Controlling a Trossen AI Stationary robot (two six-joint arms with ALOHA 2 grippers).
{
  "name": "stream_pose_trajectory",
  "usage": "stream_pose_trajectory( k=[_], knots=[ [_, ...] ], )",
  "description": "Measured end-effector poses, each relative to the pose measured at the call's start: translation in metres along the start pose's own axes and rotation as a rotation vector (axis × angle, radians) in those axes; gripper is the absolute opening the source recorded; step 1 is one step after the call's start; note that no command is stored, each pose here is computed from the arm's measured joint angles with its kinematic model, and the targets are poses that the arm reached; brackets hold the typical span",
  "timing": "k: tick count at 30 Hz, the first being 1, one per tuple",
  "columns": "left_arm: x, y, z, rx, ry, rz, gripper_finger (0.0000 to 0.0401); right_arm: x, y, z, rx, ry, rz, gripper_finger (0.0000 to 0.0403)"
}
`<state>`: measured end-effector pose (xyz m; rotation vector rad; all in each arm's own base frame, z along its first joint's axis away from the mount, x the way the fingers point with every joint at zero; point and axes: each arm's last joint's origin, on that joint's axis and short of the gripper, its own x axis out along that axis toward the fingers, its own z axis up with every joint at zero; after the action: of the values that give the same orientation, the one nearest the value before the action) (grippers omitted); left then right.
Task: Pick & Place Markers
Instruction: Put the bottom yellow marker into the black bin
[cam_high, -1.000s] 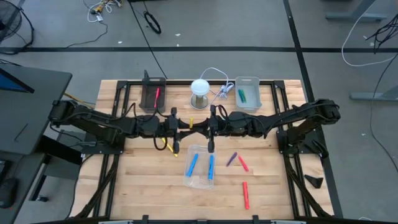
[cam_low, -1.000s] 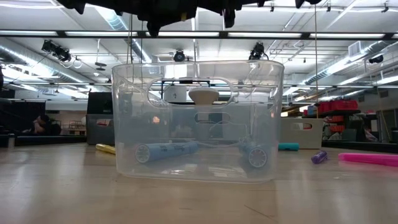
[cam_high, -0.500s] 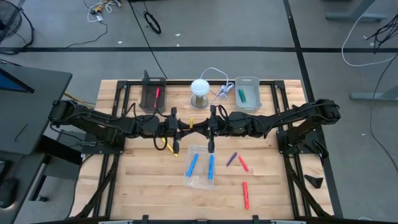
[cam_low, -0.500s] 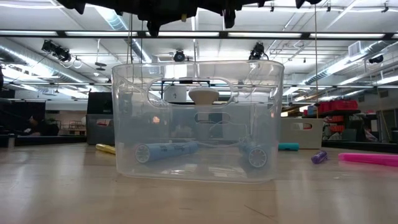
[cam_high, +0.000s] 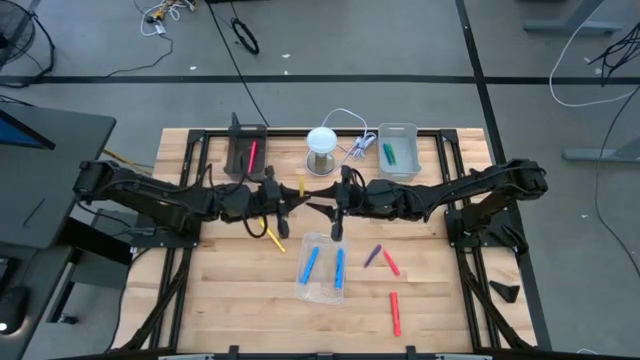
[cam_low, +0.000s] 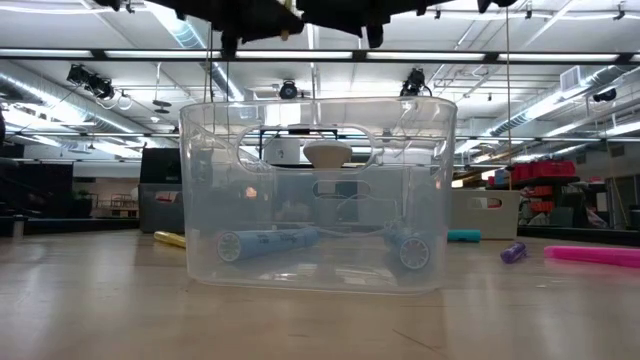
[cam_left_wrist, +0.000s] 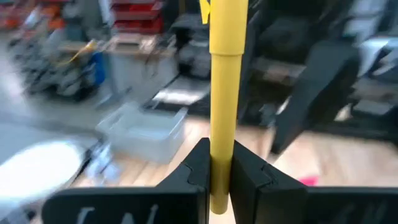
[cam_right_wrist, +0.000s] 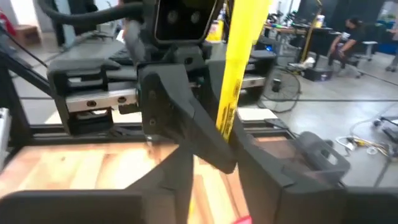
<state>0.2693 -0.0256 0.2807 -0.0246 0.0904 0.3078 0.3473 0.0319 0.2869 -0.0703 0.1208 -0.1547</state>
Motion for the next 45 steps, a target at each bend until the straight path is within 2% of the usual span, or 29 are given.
stream_pose_trajectory(
  k=[5, 11, 23, 31, 39, 45],
  knots=[
    [-0.016, 0.007, 0.003, -0.033, 0.043, 0.155, 0.0033, 0.001, -0.004, -0.003, -0.011, 0.026, -0.017, 0.0174],
    [-0.036, 0.016, 0.001, -0.106, 0.116, 0.309, 0.0033, 0.003, -0.012, -0.006, -0.001, 0.060, -0.040, 0.0200],
    [-0.084, 0.040, -0.029, -0.306, 0.381, 0.564, 0.0033, 0.003, -0.014, -0.007, -0.054, 0.066, -0.046, 0.0203],
    [-0.104, 0.051, -0.044, -0.425, 0.512, 0.710, 0.0033, 0.003, -0.014, -0.007, -0.059, 0.064, -0.046, 0.0204],
    [-0.106, 0.069, -0.050, -0.559, 0.659, 0.821, 0.0033, 0.003, -0.014, -0.006, -0.058, 0.058, -0.046, 0.0204],
    [-0.099, 0.098, -0.051, -0.593, 0.766, 0.877, 0.0033, 0.003, -0.015, -0.005, -0.053, 0.041, -0.048, 0.0204]
  ],
)
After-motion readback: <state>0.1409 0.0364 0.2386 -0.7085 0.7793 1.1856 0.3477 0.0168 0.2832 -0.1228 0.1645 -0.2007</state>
